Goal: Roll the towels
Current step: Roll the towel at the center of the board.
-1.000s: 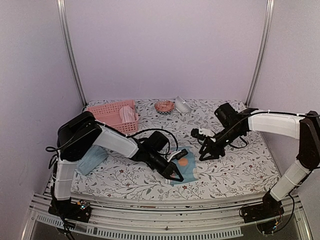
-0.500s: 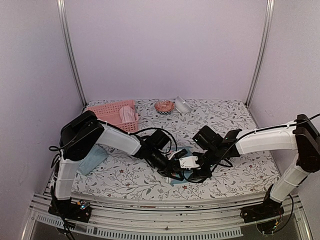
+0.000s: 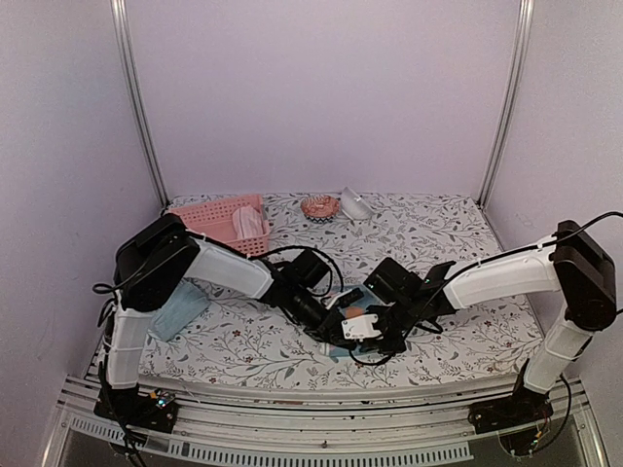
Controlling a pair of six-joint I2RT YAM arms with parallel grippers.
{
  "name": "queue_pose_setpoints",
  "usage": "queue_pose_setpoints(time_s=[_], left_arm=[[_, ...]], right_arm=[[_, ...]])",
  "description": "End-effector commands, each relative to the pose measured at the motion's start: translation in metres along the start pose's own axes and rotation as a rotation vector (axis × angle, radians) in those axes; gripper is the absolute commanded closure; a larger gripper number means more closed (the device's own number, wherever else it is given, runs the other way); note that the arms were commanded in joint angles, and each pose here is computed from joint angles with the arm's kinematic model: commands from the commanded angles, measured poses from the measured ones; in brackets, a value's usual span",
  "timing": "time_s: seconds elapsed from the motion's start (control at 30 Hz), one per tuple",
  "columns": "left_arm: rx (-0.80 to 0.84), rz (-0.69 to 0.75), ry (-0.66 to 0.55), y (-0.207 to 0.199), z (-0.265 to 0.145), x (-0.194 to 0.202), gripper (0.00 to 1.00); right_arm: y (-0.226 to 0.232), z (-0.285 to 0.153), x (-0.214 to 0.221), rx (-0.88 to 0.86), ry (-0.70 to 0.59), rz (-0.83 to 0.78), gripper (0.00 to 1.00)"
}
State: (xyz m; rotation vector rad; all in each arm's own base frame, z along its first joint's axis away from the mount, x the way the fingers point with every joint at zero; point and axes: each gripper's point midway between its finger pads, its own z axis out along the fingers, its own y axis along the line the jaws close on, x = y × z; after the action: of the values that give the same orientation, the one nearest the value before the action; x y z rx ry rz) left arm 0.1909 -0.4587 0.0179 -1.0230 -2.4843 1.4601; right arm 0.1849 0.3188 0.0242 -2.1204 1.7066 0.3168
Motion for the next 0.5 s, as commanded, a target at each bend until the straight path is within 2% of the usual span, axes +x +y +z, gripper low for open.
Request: queue_pose_setpoints(time_s=[0.0,0.23,0.37,0.47], left_arm=[[-0.326,0.015,-0.064,0.045,-0.038,0.009,0.67],[-0.620,0.188,-0.421,0.027,-0.110,0.014,0.57],[-0.702,0.494,-0.457,-0.008,-0.098,0.027,0.56],[-0.750,0.748,-0.407,-0.029,-0.076,0.029,0.52]], right_arm=[[0.023,0.009,0.012,-0.207,0.001,0.129,0.96],[0.014,-0.005,0.014,-0.567,-0.128,0.480,0.97],[-0.001,-0.006,0.012,-0.723,-0.185,0.622,0.97],[-0.008,0.001,0.016,-0.785,-0.181,0.682,0.96]])
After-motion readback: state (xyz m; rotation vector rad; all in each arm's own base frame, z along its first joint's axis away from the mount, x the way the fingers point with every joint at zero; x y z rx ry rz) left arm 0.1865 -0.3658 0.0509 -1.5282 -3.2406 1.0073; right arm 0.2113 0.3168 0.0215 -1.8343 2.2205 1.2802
